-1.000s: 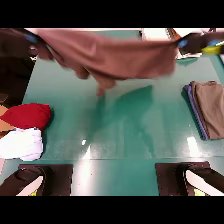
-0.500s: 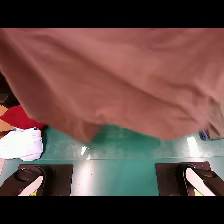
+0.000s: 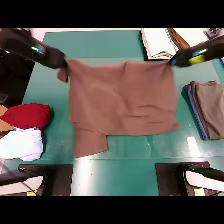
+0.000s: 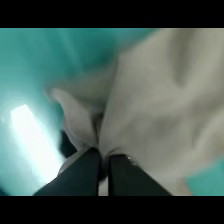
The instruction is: Fold the shirts.
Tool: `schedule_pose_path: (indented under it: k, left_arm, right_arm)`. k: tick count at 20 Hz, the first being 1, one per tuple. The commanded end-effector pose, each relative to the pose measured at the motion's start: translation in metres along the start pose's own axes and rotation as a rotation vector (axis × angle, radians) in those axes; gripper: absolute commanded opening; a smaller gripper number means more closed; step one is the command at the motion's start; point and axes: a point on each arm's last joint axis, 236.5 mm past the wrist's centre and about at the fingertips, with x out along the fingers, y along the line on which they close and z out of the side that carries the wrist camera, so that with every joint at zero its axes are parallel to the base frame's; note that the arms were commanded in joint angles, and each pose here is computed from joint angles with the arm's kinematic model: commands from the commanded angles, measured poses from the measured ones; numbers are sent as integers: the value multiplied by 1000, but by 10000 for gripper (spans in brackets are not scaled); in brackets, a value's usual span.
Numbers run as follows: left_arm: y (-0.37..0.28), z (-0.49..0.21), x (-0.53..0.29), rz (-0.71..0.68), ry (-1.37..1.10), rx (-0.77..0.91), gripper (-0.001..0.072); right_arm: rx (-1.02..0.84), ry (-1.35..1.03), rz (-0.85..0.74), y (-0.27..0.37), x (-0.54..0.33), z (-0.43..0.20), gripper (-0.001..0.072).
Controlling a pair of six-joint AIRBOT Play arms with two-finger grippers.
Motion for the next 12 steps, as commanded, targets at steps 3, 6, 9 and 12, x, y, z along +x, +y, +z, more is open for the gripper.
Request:
schedule_pose_path:
  k: [3, 6, 9, 12]
  left_arm:
    - [85, -47, 107, 201, 245, -103, 602]
    - [117, -46, 79, 235, 200, -193, 601]
    - [130, -64, 47, 193, 162, -311, 601]
    - [122, -119, 45, 154, 185, -394, 601]
  right_arm:
    - [76, 200, -3, -25, 103, -27, 338]
    - [138, 133, 109, -14, 80, 1, 389]
    - [132, 106, 113, -18, 46, -7, 388]
    - [127, 112, 107, -12, 25, -40, 389]
